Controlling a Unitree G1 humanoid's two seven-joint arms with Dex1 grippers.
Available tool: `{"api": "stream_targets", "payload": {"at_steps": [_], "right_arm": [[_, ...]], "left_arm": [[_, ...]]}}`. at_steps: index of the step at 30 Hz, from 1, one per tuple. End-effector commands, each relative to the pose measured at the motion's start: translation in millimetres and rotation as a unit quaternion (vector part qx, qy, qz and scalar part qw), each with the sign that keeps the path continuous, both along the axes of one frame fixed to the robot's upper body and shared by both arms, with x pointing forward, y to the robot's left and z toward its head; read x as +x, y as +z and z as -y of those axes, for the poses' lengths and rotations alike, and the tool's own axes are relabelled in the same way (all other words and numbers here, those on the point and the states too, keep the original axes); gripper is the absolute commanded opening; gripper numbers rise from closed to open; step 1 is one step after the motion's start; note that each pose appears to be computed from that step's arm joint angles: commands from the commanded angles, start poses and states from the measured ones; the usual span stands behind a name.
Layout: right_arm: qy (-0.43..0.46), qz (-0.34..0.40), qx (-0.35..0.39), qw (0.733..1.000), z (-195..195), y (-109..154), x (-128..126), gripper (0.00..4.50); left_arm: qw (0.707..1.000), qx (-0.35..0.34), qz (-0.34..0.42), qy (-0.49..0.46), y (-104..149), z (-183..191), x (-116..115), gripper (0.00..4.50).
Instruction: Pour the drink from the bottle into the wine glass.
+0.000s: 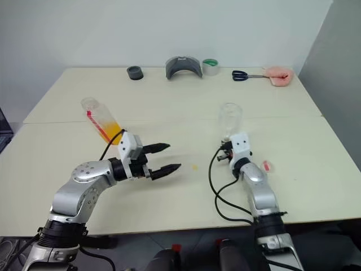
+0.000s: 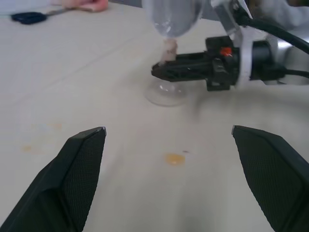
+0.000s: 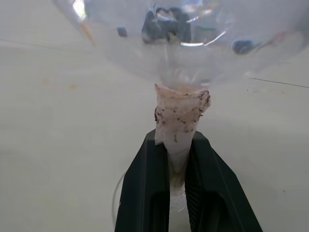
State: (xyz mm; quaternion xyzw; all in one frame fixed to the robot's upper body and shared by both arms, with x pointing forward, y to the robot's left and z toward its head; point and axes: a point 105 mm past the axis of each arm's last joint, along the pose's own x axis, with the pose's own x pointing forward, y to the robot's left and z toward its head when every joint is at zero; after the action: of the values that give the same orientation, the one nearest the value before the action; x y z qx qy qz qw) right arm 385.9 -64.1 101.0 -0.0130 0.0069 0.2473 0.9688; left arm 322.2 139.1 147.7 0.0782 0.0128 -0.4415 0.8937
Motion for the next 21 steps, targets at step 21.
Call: {"api": "stream_targets", "payload": {"at_steps": [21], "right_arm": [[0.136,0.01,-0.005,0.991,-82,2,24,1.3]], "left_arm": [[0.996,-0.004,0.053,0.074,40,-30,-6,4.5]]}}
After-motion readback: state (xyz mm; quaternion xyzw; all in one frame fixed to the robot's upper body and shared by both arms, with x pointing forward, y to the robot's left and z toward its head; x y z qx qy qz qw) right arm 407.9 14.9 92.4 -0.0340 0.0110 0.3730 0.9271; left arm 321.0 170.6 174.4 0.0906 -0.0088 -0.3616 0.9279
